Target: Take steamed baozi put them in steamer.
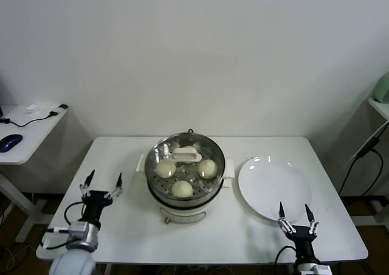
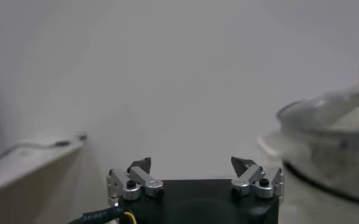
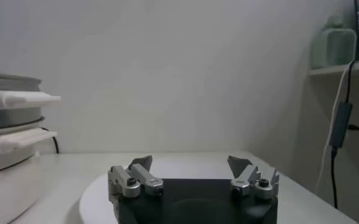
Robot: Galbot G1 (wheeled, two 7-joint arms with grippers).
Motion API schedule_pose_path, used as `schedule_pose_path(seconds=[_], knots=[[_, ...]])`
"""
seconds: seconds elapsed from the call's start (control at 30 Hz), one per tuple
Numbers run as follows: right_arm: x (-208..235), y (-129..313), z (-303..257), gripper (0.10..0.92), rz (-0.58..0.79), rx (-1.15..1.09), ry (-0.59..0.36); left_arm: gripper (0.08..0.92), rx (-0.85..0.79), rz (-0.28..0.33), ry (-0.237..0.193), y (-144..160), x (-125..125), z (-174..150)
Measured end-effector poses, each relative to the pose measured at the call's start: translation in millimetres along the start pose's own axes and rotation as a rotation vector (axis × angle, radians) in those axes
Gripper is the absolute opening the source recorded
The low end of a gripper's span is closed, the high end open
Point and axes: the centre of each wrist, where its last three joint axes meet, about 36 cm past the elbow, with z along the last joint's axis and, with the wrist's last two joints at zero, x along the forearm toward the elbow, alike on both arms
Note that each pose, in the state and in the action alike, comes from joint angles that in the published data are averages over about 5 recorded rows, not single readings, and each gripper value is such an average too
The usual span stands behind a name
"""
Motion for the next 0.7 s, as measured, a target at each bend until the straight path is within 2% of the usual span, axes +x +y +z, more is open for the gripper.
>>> schedule_pose_path(seconds=[0.27, 0.7], knots=[[1.7, 0.2, -0.3, 0.823, -0.007, -0.012, 0.008, 0.823, 0.085, -0.006, 0.016, 8.9, 16.6, 42.0], [3.6, -0.2, 0.1, 0.822, -0.021, -0.019, 0.017, 0.823, 0.123, -0.003, -0.001, 10.0, 32.0, 65.1]])
